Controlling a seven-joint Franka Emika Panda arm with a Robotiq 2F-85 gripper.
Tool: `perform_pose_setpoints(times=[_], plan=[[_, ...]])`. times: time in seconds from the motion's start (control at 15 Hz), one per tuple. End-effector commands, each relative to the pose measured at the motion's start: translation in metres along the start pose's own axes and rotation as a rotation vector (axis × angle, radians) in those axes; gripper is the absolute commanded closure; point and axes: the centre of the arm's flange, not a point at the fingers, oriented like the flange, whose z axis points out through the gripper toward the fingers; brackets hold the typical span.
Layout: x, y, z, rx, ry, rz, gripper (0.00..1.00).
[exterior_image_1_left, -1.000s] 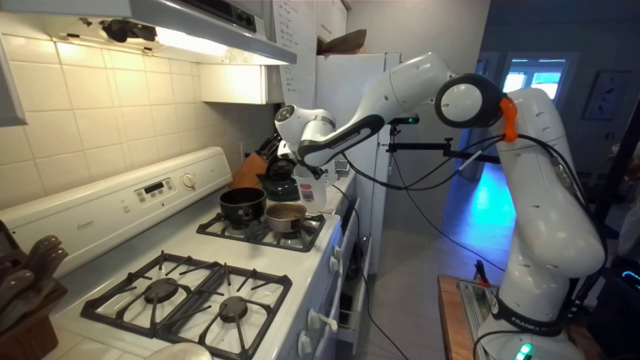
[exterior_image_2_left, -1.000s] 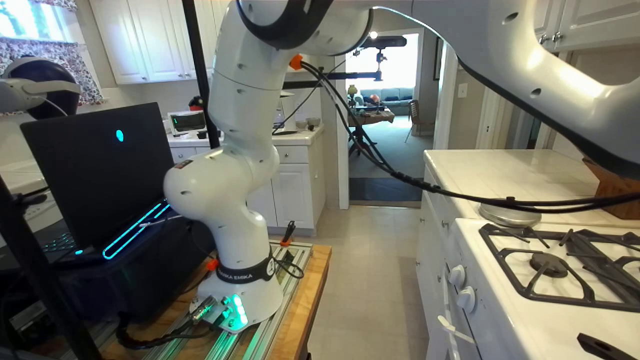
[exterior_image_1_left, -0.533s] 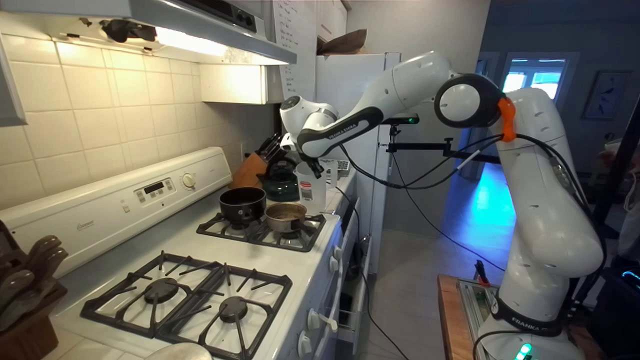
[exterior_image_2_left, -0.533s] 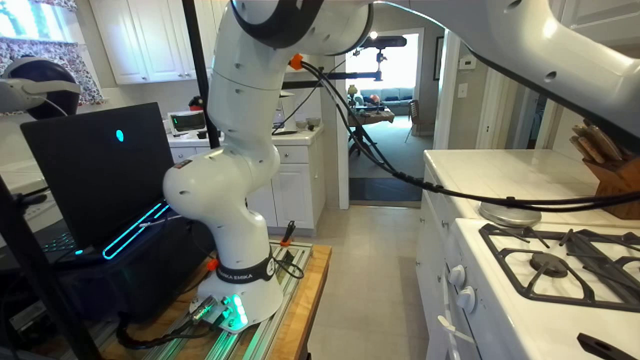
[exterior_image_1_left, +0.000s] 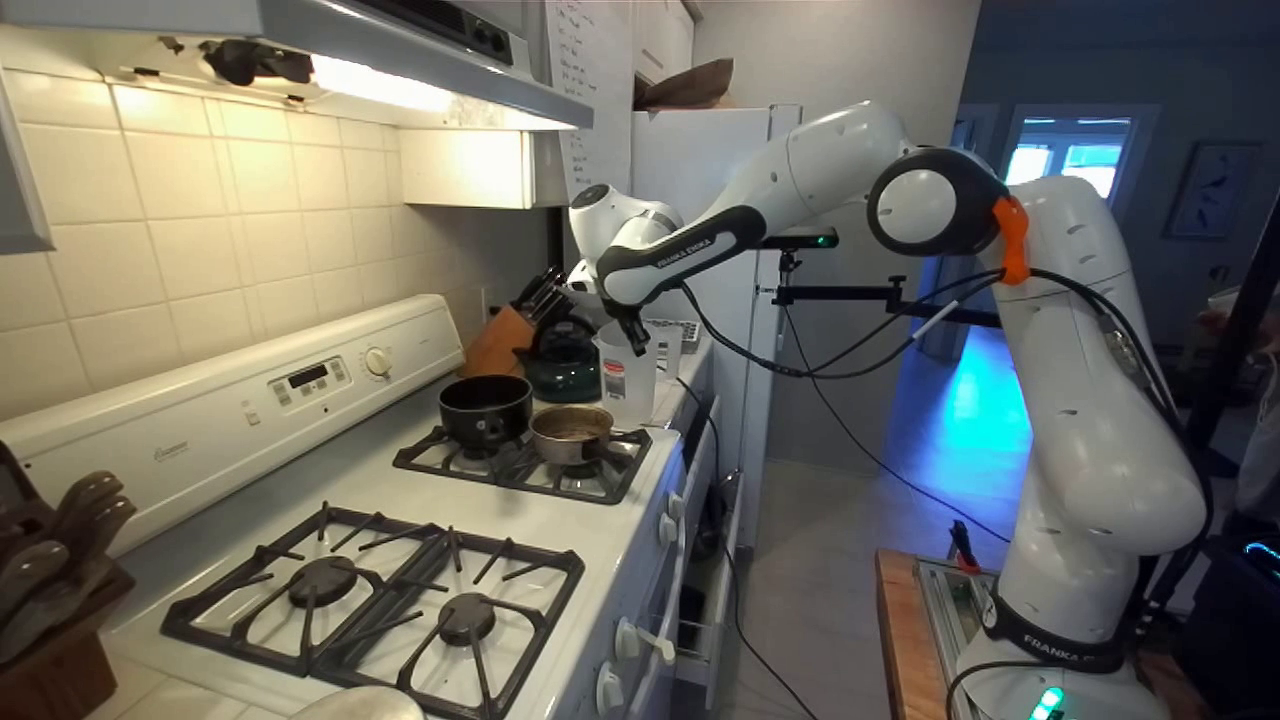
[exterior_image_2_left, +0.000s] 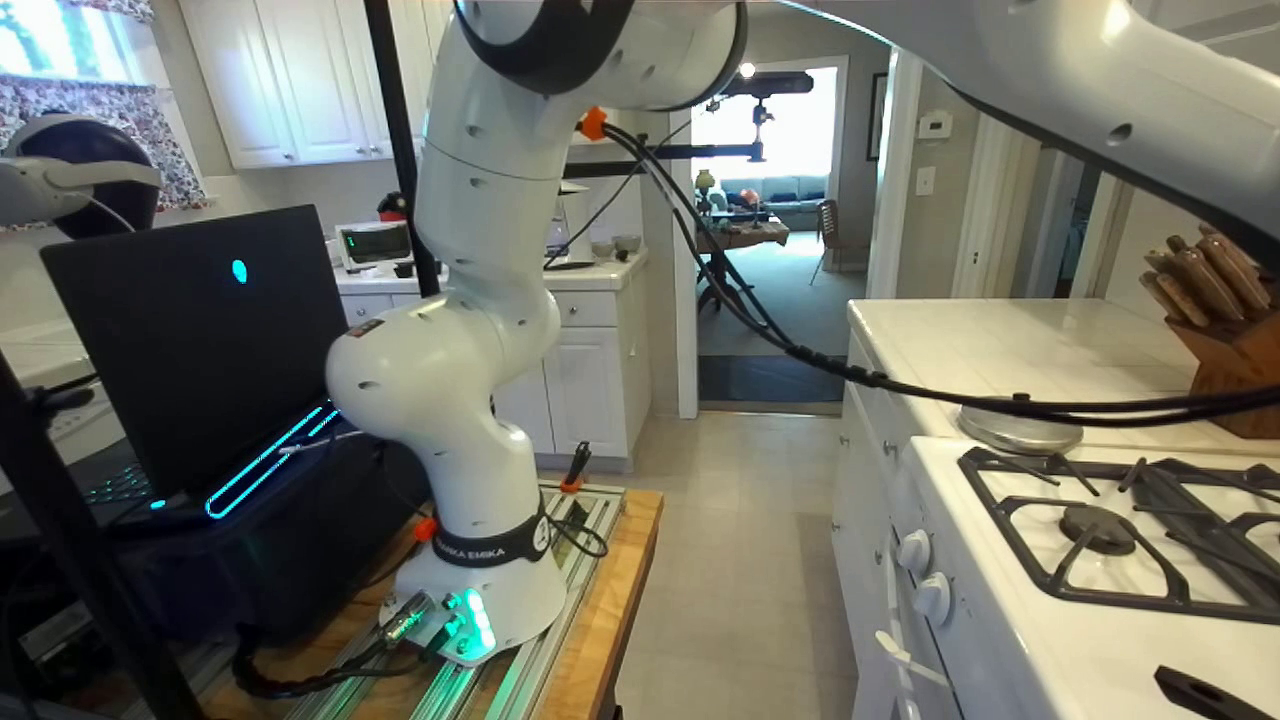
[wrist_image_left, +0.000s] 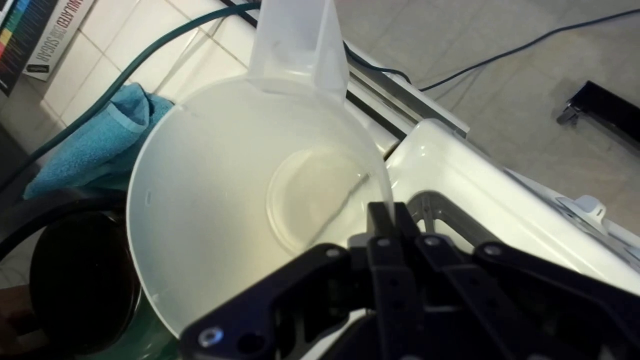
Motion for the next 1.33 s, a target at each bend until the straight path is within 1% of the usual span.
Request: perform_pose_setpoints(times=[0.0, 0.4, 0.93, 1.27], plan=[[-0.004, 0.006, -0.006, 0.012, 0.045, 0.042, 0.99], [-0.004, 0.007, -0.006, 0.036, 0.055, 0.056, 0.99], [-0.006, 0.013, -0.004, 0.041, 0.05, 0.064, 0.99], [-0.011, 0.018, -0.004, 0.072, 0.083, 0.084, 0.99]])
